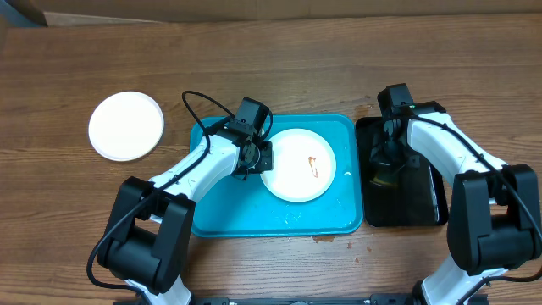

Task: Clean dirty plates on tray and stack at the side
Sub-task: 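Rub the sponge around inside the black tray with right gripper, then carry the sponge left onto the held white plate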

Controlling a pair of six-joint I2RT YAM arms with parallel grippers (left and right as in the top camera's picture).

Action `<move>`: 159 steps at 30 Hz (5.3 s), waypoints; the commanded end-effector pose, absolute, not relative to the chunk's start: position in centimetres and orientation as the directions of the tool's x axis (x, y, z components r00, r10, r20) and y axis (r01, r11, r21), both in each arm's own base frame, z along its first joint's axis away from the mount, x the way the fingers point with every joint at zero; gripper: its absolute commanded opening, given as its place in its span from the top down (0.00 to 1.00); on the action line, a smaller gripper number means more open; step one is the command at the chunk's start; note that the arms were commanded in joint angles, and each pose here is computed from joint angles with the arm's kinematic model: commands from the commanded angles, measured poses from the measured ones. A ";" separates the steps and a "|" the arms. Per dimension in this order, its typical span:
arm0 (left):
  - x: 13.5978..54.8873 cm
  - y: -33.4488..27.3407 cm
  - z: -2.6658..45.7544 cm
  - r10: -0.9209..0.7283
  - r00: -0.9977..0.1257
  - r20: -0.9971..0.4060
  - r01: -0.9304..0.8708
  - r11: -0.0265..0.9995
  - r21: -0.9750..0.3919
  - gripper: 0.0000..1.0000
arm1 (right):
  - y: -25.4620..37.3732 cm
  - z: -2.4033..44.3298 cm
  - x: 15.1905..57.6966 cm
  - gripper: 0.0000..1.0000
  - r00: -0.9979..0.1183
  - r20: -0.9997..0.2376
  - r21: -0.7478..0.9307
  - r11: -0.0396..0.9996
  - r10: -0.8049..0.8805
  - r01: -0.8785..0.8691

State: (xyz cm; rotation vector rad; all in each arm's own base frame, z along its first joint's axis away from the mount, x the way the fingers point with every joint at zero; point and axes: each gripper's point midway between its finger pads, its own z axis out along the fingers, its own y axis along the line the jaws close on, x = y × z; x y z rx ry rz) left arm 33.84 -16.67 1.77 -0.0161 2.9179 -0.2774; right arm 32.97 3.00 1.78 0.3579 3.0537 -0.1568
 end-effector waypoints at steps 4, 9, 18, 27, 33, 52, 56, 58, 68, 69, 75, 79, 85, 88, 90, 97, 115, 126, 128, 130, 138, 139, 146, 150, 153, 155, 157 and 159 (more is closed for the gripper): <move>34.7 -16.7 3.3 -0.043 -0.967 -0.251 0.006 0.981 -0.192 0.94 | 2.9 4.0 34.0 0.96 -0.970 -0.102 -0.090 0.969 0.221 0.230; 34.7 -16.7 3.3 -0.043 -0.967 -0.253 0.006 0.981 -0.192 0.91 | 2.3 6.4 34.6 0.96 -0.973 -0.111 -0.139 0.966 0.203 0.218; 34.8 -16.8 3.3 -0.043 -0.966 -0.256 0.007 0.981 -0.194 0.89 | 2.4 6.5 34.5 0.96 -0.980 -0.101 -0.140 0.973 0.173 0.186; 34.8 -16.8 3.3 -0.043 -0.966 -0.256 0.007 0.981 -0.194 0.90 | 2.3 4.6 33.4 0.96 -0.980 -0.081 -0.142 0.971 0.180 0.190; 34.8 -16.8 3.3 -0.043 -0.966 -0.256 0.007 0.981 -0.194 0.90 | 2.2 4.0 33.1 0.59 -0.981 -0.077 -0.144 0.971 0.180 0.190; 34.8 -16.8 3.3 -0.043 -0.966 -0.255 0.007 0.981 -0.193 0.91 | 2.2 2.6 33.4 0.96 -0.967 -0.115 -0.129 0.962 0.227 0.241; 34.8 -16.8 3.3 -0.043 -0.966 -0.255 0.007 0.981 -0.193 0.90 | 2.3 3.9 33.9 0.96 -0.969 -0.115 -0.129 0.963 0.220 0.235; 34.8 -16.8 3.3 -0.043 -0.966 -0.256 0.007 0.981 -0.194 0.90 | 2.2 4.4 34.0 0.96 -0.969 -0.115 -0.138 0.962 0.220 0.235; 34.9 -16.8 3.3 -0.043 -0.965 -0.259 0.008 0.981 -0.195 0.89 | 1.6 5.0 34.0 0.96 -0.969 -0.116 -0.171 0.957 0.218 0.235; 34.9 -16.8 3.3 -0.043 -0.965 -0.259 0.008 0.981 -0.195 0.89 | 1.7 5.0 34.0 0.96 -0.969 -0.116 -0.169 0.957 0.218 0.236; 34.9 -16.8 3.4 -0.044 -0.965 -0.260 0.008 0.981 -0.196 0.89 | 1.7 5.0 34.1 0.96 -0.984 -0.106 -0.175 0.971 0.144 0.161; 34.9 -16.8 3.4 -0.044 -0.965 -0.260 0.008 0.981 -0.196 0.94 | 2.0 5.3 34.3 0.96 -0.977 -0.112 -0.153 0.968 0.181 0.197; 34.9 -16.8 3.4 -0.044 -0.965 -0.260 0.008 0.981 -0.196 0.93 | 1.7 5.8 34.2 0.96 -0.967 -0.115 -0.167 0.955 0.227 0.244; 34.9 -16.8 3.4 -0.044 -0.965 -0.260 0.008 0.981 -0.196 0.91 | 1.4 5.9 34.1 0.96 -0.971 -0.112 -0.186 0.955 0.213 0.231; 34.9 -16.8 3.4 -0.044 -0.964 -0.260 0.008 0.981 -0.196 0.92 | 1.2 6.0 34.2 0.96 -0.961 -0.125 -0.186 0.946 0.245 0.265; 34.9 -16.8 3.4 -0.044 -0.965 -0.260 0.008 0.980 -0.197 0.93 | 1.5 7.2 34.8 0.96 -0.962 -0.130 -0.166 0.951 0.241 0.261; 35.0 -17.0 3.0 -0.045 -0.965 -0.257 0.008 0.980 -0.199 0.85 | 3.0 8.4 35.9 0.96 -0.958 -0.150 -0.109 0.959 0.244 0.261; 35.0 -16.9 3.0 -0.048 -0.965 -0.256 0.004 0.980 -0.199 0.85 | 3.9 10.5 36.0 0.96 -0.975 -0.139 -0.106 0.976 0.176 0.191; 35.0 -16.9 3.0 -0.048 -0.966 -0.256 0.004 0.980 -0.199 0.78 | 3.7 10.4 35.6 0.96 -0.977 -0.125 -0.123 0.974 0.175 0.190; 35.0 -16.9 2.9 -0.047 -0.966 -0.255 0.004 0.980 -0.199 0.77 | 3.6 10.2 35.4 0.96 -0.977 -0.120 -0.128 0.974 0.174 0.189; 34.9 -16.9 2.8 -0.047 -0.966 -0.253 0.004 0.980 -0.198 0.80 | 3.6 10.1 35.4 0.96 -0.977 -0.119 -0.127 0.973 0.178 0.193; 34.9 -16.9 2.8 -0.048 -0.966 -0.253 0.003 0.980 -0.198 0.81 | 3.6 10.1 35.6 0.96 -0.976 -0.124 -0.126 0.973 0.179 0.194; 34.9 -16.9 2.6 -0.053 -0.965 -0.258 0.000 0.979 -0.202 0.81 | 3.7 10.1 36.0 0.96 -0.972 -0.143 -0.117 0.972 0.186 0.203; 35.0 -16.9 2.6 -0.056 -0.964 -0.259 -0.002 0.979 -0.204 0.81 | 4.0 10.2 36.4 0.96 -0.973 -0.156 -0.113 0.975 0.172 0.191; 35.0 -16.9 2.6 -0.056 -0.964 -0.259 -0.002 0.979 -0.204 0.82 | 4.6 10.4 36.6 0.96 -0.975 -0.165 -0.110 0.980 0.147 0.166; 35.0 -16.9 2.6 -0.056 -0.964 -0.259 -0.002 0.979 -0.204 0.82 | 5.4 10.7 36.9 0.96 -0.975 -0.181 -0.104 0.983 0.129 0.149; 35.0 -16.9 2.6 -0.056 -0.964 -0.260 -0.002 0.979 -0.204 0.82 | 6.8 11.0 37.2 0.96 -0.975 -0.199 -0.097 0.988 0.095 0.116; 35.0 -16.9 2.6 -0.056 -0.964 -0.259 -0.002 0.979 -0.204 0.82 | 8.6 11.1 37.2 0.96 -0.975 -0.215 -0.090 0.993 0.053 0.074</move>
